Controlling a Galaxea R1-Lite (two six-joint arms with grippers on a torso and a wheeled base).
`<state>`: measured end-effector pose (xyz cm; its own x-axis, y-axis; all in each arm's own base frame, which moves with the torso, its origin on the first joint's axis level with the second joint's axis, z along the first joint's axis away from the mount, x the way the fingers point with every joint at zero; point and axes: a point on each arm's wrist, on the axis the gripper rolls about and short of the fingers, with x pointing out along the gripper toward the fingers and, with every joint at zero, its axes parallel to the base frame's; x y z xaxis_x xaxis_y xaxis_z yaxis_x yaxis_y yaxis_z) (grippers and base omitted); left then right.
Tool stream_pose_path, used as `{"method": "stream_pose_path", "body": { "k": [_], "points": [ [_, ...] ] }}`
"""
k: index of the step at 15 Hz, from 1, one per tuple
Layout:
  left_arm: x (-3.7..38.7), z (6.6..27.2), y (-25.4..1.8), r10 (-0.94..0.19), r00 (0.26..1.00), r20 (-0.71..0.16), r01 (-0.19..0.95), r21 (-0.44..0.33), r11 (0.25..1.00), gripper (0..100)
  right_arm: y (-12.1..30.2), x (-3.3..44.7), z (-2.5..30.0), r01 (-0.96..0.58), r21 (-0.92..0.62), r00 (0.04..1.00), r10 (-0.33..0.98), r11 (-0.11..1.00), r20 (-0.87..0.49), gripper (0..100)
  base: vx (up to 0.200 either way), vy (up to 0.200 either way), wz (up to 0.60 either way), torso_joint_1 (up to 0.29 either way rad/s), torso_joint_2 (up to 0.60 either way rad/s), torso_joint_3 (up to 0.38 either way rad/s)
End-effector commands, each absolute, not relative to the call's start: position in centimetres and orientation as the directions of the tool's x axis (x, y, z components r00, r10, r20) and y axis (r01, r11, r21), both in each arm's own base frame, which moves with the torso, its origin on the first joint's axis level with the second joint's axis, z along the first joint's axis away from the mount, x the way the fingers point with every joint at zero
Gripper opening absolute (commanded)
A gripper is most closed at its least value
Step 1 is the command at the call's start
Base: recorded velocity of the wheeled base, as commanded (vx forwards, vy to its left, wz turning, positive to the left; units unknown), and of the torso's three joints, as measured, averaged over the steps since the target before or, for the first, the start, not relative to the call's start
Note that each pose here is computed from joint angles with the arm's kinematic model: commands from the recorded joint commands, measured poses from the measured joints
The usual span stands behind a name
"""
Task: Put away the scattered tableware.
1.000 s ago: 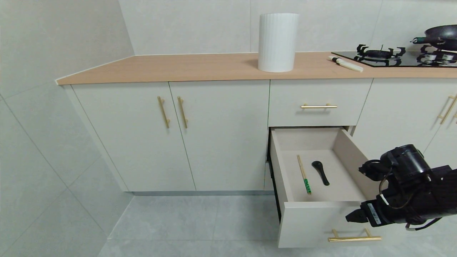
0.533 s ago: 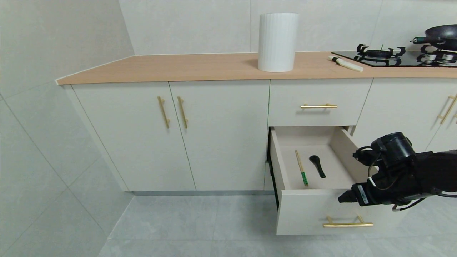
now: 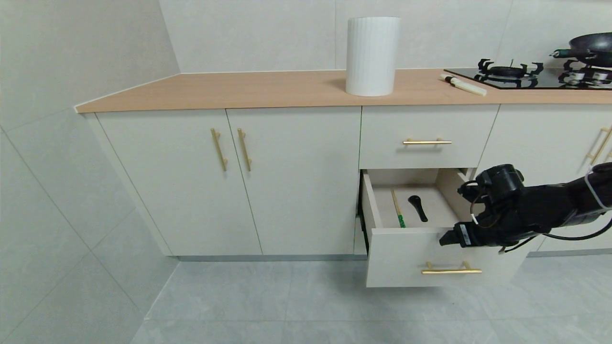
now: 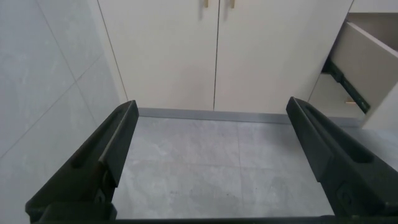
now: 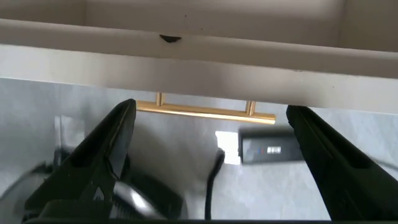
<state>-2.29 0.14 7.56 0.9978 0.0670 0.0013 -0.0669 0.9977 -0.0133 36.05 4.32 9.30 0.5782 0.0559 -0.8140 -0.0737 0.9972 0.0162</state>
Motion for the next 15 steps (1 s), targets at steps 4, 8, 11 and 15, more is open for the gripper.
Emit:
{"method": "stream_pose_path", "body": {
  "k": [4, 8, 11, 15],
  "points": [
    [-2.3, 7.6, 0.1, 0.067, 0.998, 0.002, -0.067, -0.014, 0.998, 100, 5.1, 42.9, 7.9, -0.072, 0.022, 0.648, 0.064, 0.997, -0.759, 100, 0.000, 0.000, 0.00, 0.000, 0.00, 0.000],
    [-2.3, 7.6, 0.1, 0.067, 0.998, 0.002, -0.067, -0.014, 0.998, 100, 5.5, 45.7, 7.7, -0.073, 0.025, 0.693, 0.069, 0.997, -0.718, 100, 0.000, 0.000, 0.00, 0.000, 0.00, 0.000],
    [-2.3, 7.6, 0.1, 0.067, 0.998, 0.002, -0.067, -0.014, 0.998, 100, 5.6, 47.3, 7.3, -0.047, 0.024, 0.720, 0.051, 0.999, -0.692, 100, 0.000, 0.000, 0.00, 0.000, 0.00, 0.000],
    [-2.3, 7.6, 0.1, 0.067, 0.998, 0.002, -0.067, -0.014, 0.998, 100, 5.2, 49.8, 6.7, 0.036, 0.027, 0.817, -0.014, 0.999, -0.577, 100, 0.000, 0.000, 0.00, 0.000, 0.00, 0.000]
  ]
}}
